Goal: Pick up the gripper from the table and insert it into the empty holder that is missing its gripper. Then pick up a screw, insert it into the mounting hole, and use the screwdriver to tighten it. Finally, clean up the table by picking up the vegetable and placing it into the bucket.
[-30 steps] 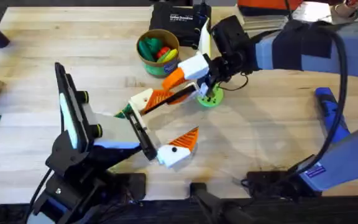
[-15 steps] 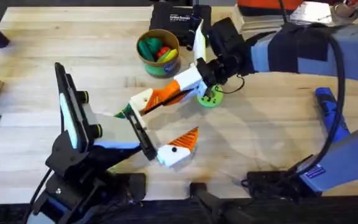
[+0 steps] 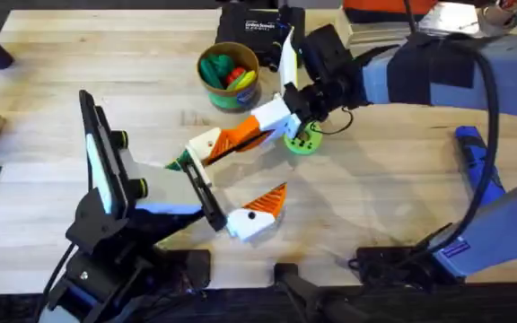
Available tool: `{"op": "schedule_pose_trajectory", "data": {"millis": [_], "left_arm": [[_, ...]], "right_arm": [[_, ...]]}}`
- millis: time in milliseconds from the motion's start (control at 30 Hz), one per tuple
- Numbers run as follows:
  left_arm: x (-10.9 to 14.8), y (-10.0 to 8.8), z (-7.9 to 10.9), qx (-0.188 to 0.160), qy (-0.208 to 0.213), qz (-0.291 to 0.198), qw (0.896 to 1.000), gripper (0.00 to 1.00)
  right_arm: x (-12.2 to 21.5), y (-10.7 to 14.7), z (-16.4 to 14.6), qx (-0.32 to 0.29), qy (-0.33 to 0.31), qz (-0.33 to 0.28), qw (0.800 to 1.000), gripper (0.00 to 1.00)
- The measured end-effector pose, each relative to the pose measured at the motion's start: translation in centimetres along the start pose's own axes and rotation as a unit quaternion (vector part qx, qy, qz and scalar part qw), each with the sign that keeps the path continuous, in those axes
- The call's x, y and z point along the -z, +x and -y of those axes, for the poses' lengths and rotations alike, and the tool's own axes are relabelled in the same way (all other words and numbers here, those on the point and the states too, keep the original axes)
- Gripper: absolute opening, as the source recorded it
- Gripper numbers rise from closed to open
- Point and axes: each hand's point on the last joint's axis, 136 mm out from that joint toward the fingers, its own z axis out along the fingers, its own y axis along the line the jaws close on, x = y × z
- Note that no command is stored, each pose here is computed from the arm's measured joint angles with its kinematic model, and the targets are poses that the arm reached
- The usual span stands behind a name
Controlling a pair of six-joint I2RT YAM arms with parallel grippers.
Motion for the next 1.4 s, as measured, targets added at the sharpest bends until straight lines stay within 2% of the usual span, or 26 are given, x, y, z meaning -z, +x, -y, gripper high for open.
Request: {"op": "schedule_pose_trajectory", "data": {"millis": [67, 367, 633, 1033, 1067, 1133, 1300, 1400], "left_arm": [[0.0, 0.0, 0.0, 0.000, 0.000, 0.000, 1.000, 0.985], [0.0, 0.0, 0.0, 0.000, 0.000, 0.000, 1.000, 0.986], [0.0, -0.1, -0.6, -0.004, -0.017, 0.002, 1.000, 0.986], [0.0, -0.1, -0.9, -0.003, -0.027, 0.003, 1.000, 0.986], [0.0, -0.1, -0.9, -0.003, -0.027, 0.003, 1.000, 0.986], [0.0, -0.1, -1.0, -0.003, -0.028, 0.003, 1.000, 0.986], [0.0, -0.1, -0.6, -0.003, -0.016, 0.002, 1.000, 0.986], [0.0, -0.1, -0.4, -0.003, -0.010, 0.001, 1.000, 0.986]], "right_arm": [[0.0, 0.0, -0.1, 0.000, -0.003, -0.001, 1.000, 0.015], [0.0, 0.0, -0.1, 0.002, -0.004, -0.001, 1.000, 0.016], [-0.4, -1.0, -0.4, 0.037, 0.001, -0.001, 0.999, 0.015], [-0.7, -1.2, -0.2, 0.025, 0.008, 0.000, 1.000, 0.014], [-0.7, -1.2, -0.2, 0.023, 0.008, 0.000, 1.000, 0.023], [-0.7, -1.2, -0.2, 0.022, 0.010, 0.000, 1.000, 0.149], [-1.2, -1.1, 0.1, 0.023, 0.017, -0.002, 1.000, 0.271], [-1.3, -1.1, 0.1, 0.023, 0.020, -0.002, 1.000, 0.305]]}}
